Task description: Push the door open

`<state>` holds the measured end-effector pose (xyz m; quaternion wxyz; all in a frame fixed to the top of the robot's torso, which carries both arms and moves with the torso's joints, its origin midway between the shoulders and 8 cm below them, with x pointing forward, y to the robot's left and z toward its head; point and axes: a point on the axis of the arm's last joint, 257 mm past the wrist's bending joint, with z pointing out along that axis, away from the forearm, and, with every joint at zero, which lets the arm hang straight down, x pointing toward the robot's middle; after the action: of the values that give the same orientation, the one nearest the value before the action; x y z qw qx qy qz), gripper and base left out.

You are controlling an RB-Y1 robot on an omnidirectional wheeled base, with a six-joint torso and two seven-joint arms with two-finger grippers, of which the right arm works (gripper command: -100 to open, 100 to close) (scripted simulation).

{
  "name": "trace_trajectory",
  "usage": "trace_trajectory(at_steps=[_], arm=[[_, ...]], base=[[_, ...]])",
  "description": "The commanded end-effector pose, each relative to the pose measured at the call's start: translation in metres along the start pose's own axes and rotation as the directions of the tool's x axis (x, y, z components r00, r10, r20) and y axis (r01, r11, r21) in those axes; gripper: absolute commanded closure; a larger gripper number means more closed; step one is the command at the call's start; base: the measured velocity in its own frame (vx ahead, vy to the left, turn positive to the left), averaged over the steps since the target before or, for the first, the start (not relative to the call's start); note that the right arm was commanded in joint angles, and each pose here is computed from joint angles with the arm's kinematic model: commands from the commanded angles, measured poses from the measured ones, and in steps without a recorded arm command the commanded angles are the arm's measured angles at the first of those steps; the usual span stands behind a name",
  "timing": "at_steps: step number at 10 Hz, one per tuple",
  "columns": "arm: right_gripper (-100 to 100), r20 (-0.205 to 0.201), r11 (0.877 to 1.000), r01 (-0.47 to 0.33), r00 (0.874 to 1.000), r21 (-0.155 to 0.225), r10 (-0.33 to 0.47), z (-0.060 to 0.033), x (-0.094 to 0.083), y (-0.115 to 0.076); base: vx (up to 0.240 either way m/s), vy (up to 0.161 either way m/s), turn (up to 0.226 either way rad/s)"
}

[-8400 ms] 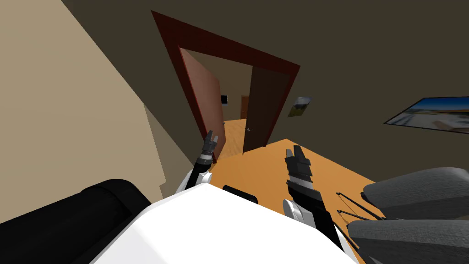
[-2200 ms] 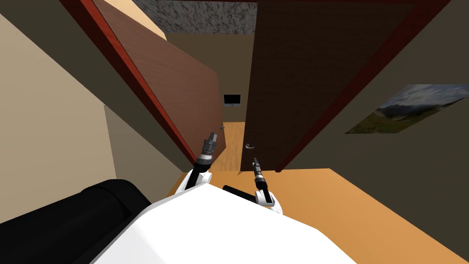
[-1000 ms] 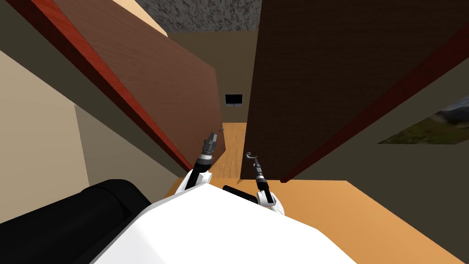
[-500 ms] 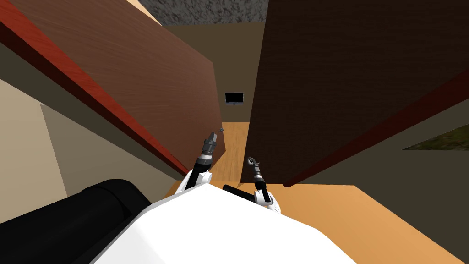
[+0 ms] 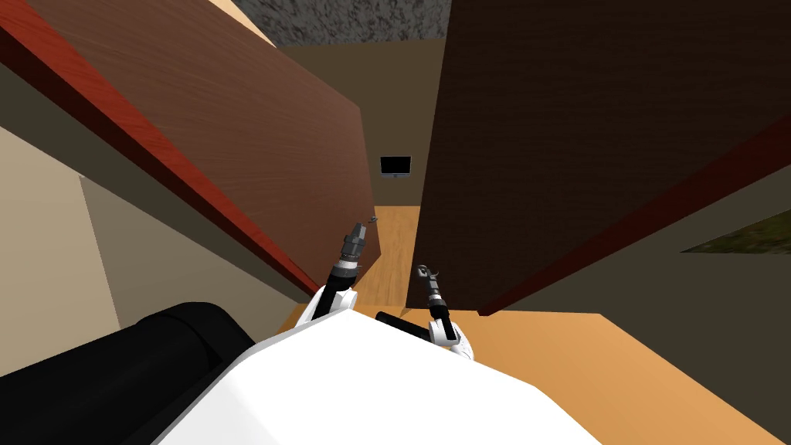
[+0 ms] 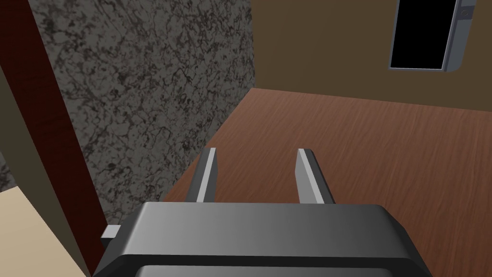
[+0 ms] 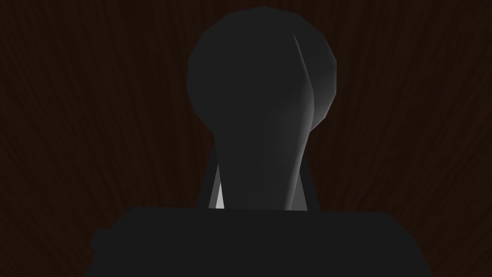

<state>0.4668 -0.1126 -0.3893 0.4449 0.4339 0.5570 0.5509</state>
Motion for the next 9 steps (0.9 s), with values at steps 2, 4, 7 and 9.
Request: trace_trajectory(at_steps=[2,4,7,9], arm=[[100,0.029,1.0,0.022,0.999,0.005,-0.022,-0.0023,-0.024,-0.002],[100,0.047,0.999,0.032,0.998,0.008,-0.032,-0.0037,-0.038,-0.003],[100,0.085,0.999,0.048,0.995,0.012,-0.049,-0.0065,-0.064,-0.004],[100,0.12,0.998,0.058,0.991,0.015,-0.06,-0.0091,-0.085,-0.004]], base=[[0.115,0.076,-0.025],[0.146,0.078,-0.032],[0.171,0.079,-0.039],[0.175,0.121,-0.044]])
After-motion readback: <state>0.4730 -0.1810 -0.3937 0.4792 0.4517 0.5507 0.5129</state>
